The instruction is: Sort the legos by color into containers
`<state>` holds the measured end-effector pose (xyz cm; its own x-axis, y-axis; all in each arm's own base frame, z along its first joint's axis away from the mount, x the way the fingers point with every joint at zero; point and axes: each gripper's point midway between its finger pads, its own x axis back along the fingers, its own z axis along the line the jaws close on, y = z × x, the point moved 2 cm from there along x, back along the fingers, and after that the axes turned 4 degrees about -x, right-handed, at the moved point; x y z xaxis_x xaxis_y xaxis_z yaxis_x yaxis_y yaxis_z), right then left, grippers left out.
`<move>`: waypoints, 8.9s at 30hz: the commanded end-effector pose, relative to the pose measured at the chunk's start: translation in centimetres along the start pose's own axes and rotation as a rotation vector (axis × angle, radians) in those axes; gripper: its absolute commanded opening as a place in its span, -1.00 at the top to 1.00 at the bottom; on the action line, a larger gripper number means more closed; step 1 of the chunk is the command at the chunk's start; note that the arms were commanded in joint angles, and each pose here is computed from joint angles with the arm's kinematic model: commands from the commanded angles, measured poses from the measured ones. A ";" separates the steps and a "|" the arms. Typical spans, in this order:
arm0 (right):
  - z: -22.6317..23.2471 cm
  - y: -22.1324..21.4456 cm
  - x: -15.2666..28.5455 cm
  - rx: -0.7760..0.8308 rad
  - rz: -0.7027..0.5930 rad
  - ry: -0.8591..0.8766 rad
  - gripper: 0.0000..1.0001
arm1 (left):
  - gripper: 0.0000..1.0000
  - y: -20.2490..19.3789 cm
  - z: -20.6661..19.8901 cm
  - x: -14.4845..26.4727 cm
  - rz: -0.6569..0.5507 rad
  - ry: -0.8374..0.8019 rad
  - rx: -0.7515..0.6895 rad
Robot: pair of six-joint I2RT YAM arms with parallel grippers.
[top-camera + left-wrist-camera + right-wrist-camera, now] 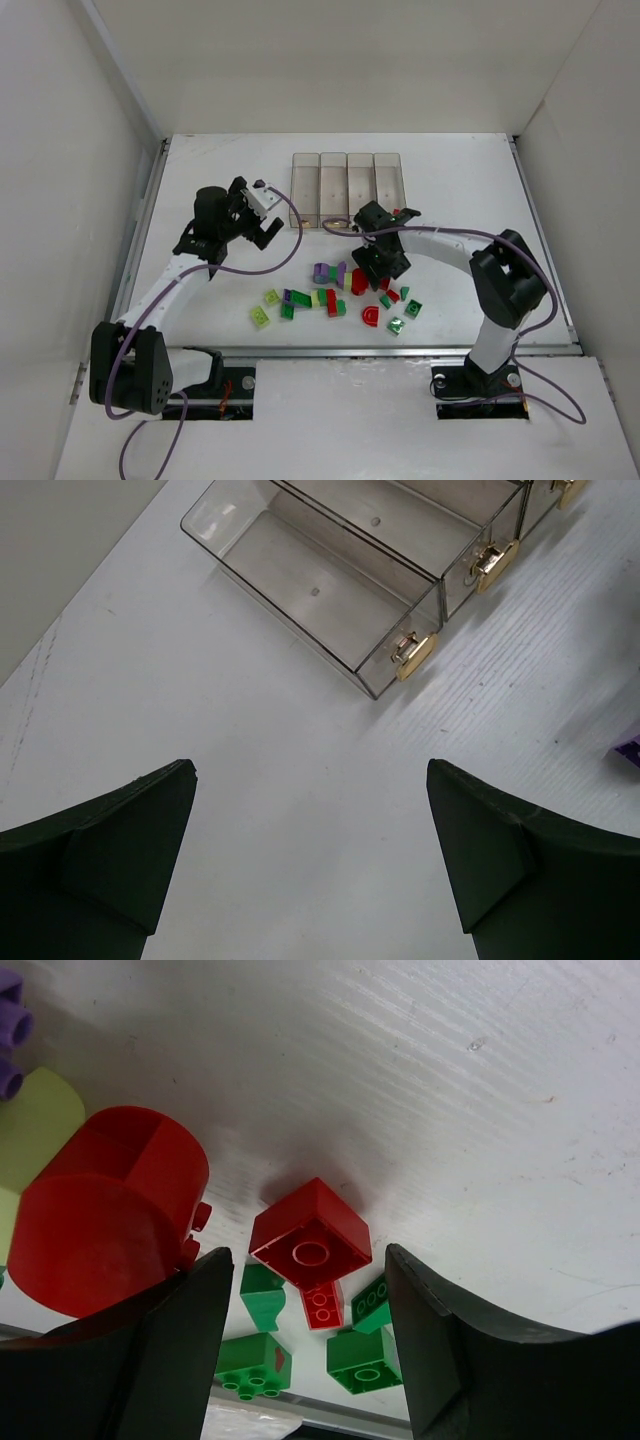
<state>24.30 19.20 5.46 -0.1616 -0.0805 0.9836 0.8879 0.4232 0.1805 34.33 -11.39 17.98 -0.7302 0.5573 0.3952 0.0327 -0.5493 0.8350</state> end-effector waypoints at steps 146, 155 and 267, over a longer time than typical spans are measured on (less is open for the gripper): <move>-12.9 21.8 9.0 -0.492 -0.508 -0.161 -0.31 | -0.99 2.6 -6.7 2.8 -0.033 -0.148 -0.109; -12.7 17.4 13.5 -0.502 -0.582 -0.131 -0.92 | -0.99 2.7 -6.7 2.9 -0.044 -0.141 -0.113; -10.4 13.6 13.1 -0.635 -0.515 -0.097 -0.74 | -0.99 -0.4 -5.5 4.4 -0.033 -0.006 -0.075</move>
<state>44.77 15.78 20.58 -0.6861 -0.0929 0.7215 0.7166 -0.2570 0.6484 26.74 -11.70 14.71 -0.7042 0.5534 0.4448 0.0311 -0.6019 0.7980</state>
